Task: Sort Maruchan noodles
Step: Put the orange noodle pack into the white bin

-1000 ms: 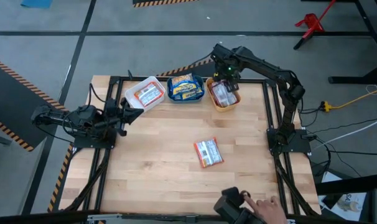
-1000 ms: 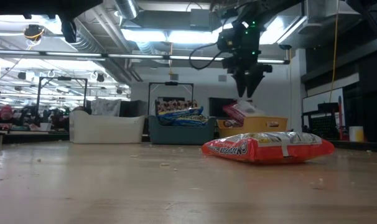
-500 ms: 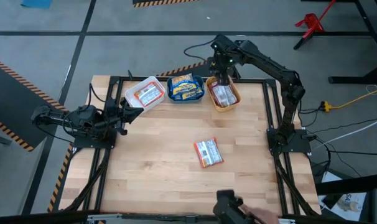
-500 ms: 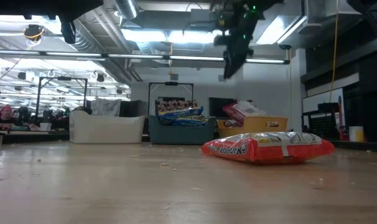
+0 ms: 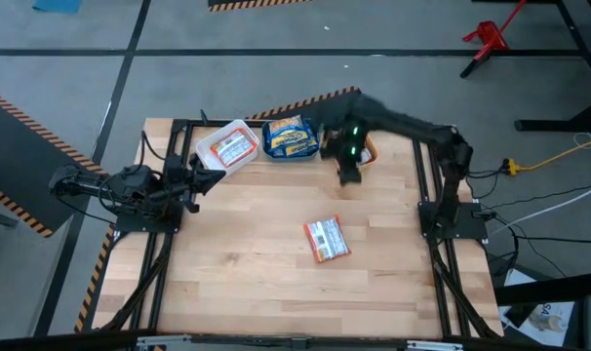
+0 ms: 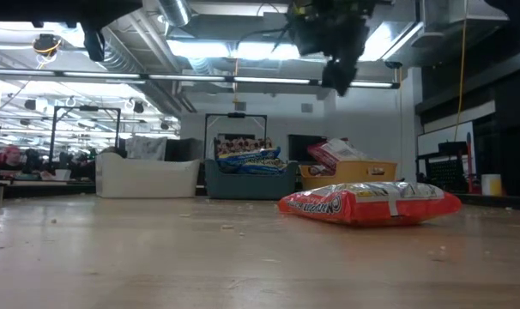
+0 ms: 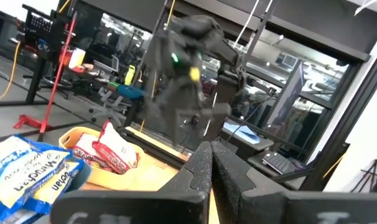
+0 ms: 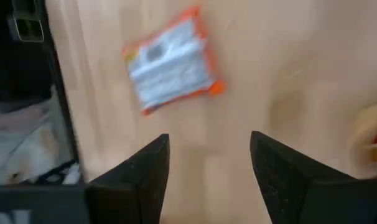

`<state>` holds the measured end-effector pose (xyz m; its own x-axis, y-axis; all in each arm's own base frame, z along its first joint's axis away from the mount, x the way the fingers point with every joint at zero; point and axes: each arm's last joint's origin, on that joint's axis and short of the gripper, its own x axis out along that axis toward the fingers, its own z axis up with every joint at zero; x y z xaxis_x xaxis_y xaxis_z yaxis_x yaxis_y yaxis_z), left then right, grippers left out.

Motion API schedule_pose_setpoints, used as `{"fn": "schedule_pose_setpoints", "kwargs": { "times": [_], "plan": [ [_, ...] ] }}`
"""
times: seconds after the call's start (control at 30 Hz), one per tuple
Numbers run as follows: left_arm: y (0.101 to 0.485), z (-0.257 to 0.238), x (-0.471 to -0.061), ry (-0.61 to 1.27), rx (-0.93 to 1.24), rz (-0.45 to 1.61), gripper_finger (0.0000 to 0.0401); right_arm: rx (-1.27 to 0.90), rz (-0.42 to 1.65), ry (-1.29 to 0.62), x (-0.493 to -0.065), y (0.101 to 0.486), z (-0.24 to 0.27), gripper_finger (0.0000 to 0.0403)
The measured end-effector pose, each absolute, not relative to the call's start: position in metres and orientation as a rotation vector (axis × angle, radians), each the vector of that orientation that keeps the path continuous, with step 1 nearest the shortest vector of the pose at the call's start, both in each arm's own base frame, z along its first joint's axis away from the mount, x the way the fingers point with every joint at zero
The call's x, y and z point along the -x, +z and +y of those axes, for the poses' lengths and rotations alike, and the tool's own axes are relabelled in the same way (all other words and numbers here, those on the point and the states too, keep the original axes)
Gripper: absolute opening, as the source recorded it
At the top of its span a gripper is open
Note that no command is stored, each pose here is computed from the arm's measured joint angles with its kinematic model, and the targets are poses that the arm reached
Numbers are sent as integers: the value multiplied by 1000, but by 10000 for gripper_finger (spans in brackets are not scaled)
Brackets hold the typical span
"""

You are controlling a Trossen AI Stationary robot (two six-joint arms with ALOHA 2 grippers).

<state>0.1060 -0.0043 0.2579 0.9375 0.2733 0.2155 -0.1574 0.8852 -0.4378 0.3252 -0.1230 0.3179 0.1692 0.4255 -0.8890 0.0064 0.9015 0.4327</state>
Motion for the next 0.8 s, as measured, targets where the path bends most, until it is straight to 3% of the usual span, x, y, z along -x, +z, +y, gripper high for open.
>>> {"fn": "schedule_pose_setpoints", "kwargs": {
  "times": [0.23, 0.57, 0.8],
  "plan": [
    [256, -6, -107, 177, 444, -253, 0, -451, 1681, 277, -322, 250, -51, 204],
    [255, -7, -107, 128, 436, -230, 0, -350, 1540, 12, -308, 193, 24, 204],
    [255, -7, -107, 129, 436, -227, 0, -346, 1492, 10, -305, 173, 55, 216]
  ]
}}
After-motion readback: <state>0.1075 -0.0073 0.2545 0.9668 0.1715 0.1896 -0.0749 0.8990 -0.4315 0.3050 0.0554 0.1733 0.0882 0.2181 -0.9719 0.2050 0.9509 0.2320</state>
